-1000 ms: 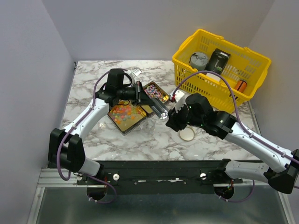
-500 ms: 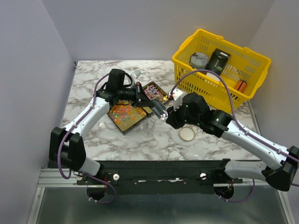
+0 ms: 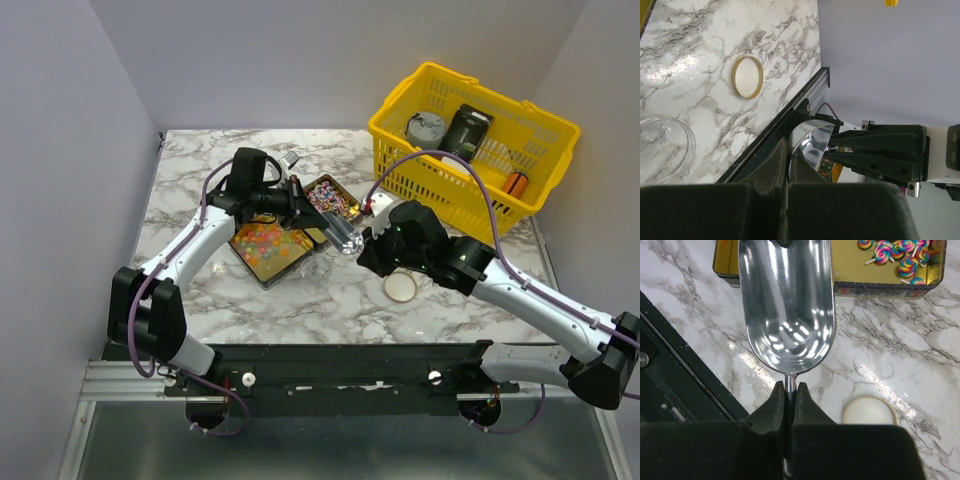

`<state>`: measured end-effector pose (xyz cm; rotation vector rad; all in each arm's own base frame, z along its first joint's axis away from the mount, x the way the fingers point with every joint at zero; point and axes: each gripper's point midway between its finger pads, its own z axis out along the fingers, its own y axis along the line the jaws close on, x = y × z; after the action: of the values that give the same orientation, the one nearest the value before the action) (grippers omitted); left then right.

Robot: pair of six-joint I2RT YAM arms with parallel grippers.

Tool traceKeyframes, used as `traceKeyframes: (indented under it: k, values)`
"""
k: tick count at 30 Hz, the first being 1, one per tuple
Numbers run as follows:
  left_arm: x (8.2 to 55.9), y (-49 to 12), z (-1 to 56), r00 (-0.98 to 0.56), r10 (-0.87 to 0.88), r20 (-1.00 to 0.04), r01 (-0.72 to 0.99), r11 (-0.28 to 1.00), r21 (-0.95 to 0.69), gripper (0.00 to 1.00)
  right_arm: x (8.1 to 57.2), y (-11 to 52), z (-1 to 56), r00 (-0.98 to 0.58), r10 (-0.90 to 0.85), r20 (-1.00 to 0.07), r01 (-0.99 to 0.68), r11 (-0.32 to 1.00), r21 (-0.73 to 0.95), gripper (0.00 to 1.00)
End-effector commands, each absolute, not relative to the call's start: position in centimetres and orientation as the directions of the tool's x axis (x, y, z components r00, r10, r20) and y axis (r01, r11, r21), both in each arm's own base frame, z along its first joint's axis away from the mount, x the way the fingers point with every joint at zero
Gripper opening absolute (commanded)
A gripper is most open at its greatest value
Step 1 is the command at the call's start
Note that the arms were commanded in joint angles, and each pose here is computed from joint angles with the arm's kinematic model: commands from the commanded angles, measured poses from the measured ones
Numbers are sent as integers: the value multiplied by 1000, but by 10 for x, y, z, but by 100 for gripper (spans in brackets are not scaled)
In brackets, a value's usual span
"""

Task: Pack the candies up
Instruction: Pick up the spatula from the center of the board, then move the storage box to the center of the board.

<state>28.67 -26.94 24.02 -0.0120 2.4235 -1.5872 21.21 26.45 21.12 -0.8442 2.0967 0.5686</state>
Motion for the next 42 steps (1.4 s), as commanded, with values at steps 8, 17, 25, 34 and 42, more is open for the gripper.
traceKeyframes:
  k: [8, 17, 25, 34, 42]
  values:
    - [318, -260, 199, -954, -154, -257, 138, 535, -833, 0, 199, 294, 276, -561, -235, -794, -705, 637, 311, 1]
    - [350, -255, 185, -925, -155, -346, 181, 622, -762, 27, 203, 323, 316, -635, -164, -755, -670, 603, 433, 1]
    - [389, -242, 207, -820, -126, -559, 312, 720, -620, 82, 232, 332, 297, -784, -125, -608, -512, 684, 519, 1]
    - [439, -197, 244, -651, -181, -737, 334, 804, -492, 99, 251, 355, 259, -936, -98, -340, -305, 706, 639, 1]
    - [461, -155, 231, -560, -217, -800, 229, 887, -401, 99, 266, 352, 219, -984, -11, -177, -112, 814, 570, 1]
